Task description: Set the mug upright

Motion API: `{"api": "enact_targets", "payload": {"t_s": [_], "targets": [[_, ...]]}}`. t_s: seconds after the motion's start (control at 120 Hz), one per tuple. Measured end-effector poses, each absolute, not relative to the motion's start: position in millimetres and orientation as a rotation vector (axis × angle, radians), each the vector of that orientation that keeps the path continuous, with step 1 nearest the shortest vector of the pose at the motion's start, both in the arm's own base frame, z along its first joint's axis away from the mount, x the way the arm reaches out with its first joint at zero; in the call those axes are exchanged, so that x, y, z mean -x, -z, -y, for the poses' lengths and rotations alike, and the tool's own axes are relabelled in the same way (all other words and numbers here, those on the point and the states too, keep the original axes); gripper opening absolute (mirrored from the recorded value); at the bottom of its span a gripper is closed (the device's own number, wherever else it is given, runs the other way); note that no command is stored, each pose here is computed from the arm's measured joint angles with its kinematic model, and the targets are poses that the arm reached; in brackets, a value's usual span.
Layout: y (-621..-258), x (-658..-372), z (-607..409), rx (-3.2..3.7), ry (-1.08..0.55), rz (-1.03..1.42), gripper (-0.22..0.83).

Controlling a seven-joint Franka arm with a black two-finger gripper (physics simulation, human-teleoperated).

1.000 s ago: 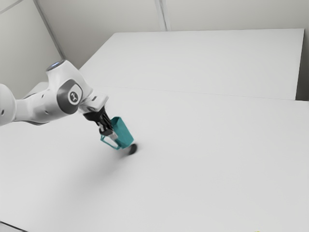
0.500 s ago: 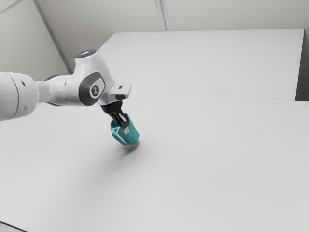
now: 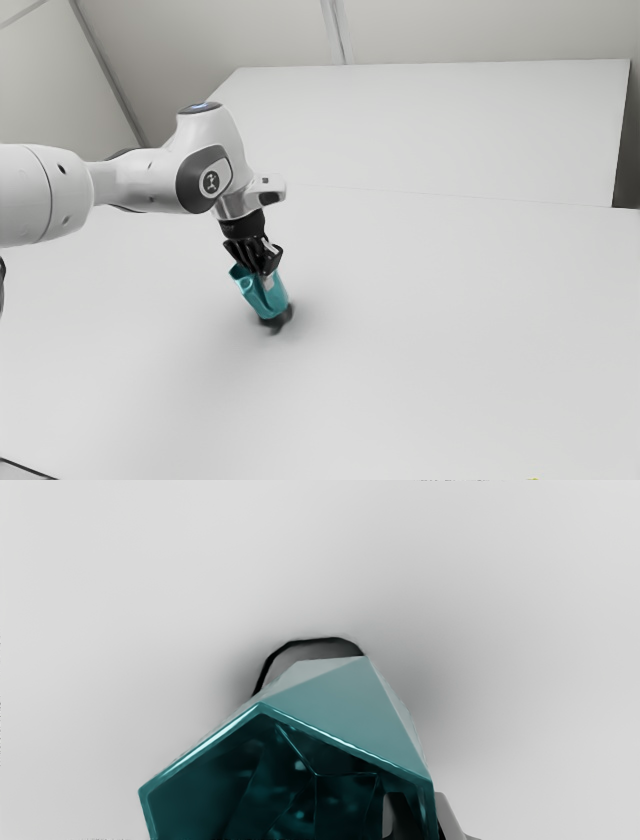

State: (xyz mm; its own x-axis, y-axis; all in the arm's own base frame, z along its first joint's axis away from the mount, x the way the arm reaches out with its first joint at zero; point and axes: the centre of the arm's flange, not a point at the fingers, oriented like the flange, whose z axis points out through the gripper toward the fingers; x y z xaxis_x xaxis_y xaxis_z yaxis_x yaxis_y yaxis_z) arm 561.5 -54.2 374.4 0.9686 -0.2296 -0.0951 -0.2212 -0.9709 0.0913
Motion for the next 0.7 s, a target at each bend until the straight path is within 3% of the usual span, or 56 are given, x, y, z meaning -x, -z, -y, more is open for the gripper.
{"api": "enact_targets", "payload": {"t_s": [0.7], "targets": [[-363, -586, 76, -3.222, 0.033, 0.276, -0.17]]}}
